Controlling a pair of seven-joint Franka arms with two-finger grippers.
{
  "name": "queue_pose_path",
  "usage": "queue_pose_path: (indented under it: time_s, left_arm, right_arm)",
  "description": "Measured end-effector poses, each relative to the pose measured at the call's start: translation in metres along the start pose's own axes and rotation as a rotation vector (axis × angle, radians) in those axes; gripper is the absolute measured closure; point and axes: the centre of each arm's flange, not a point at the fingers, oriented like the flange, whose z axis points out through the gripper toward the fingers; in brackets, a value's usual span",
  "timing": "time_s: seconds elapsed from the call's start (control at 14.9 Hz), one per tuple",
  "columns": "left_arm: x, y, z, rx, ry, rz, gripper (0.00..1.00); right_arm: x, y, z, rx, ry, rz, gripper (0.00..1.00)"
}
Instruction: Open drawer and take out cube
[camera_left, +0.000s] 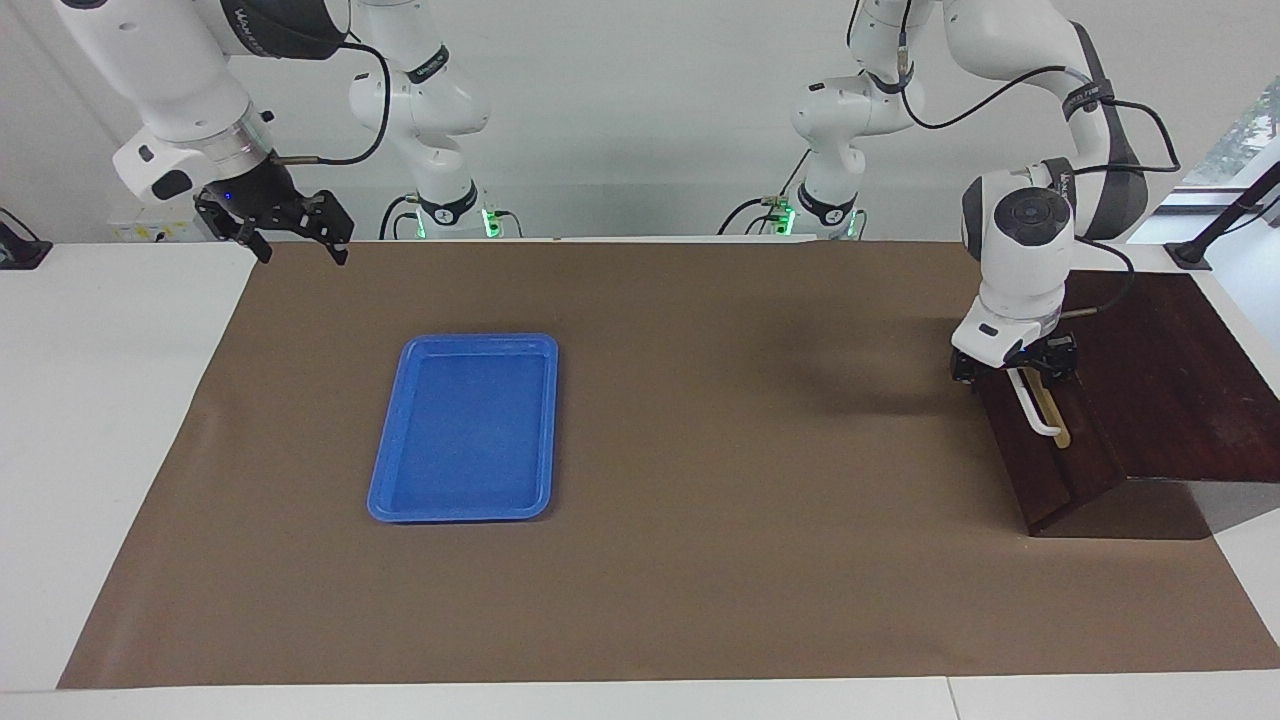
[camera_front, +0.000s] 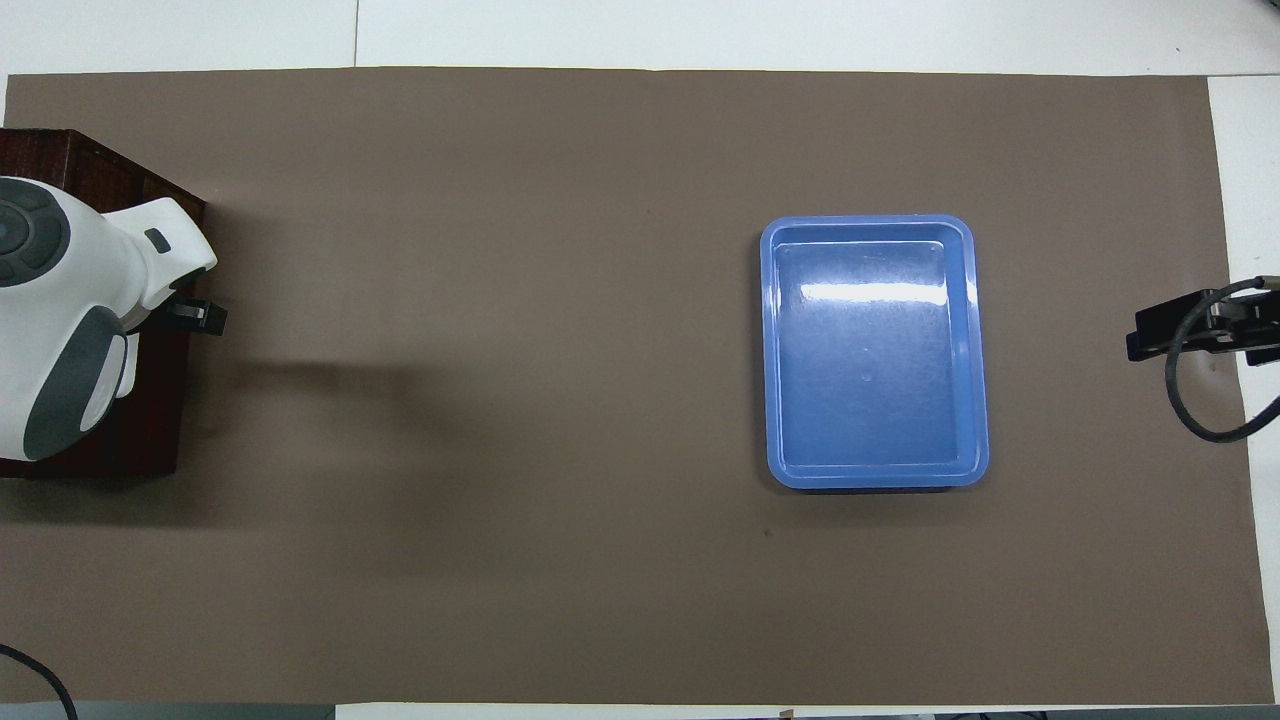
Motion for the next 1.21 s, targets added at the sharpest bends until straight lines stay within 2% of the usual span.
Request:
queue_pose_path:
  time_s: [0.47, 1.21]
  left_arm:
    - [-0.009, 0.016, 0.021, -0.015, 0.002, 0.028, 0.00]
    - [0.003, 0.077, -0.004, -0.015, 0.053, 0.139, 0.00]
  right_arm:
    - [0.000, 0.000, 0.000, 0.000, 0.000, 0.000, 0.00]
    - [0.000, 0.000, 0.000, 0.000, 0.000, 0.000, 0.00]
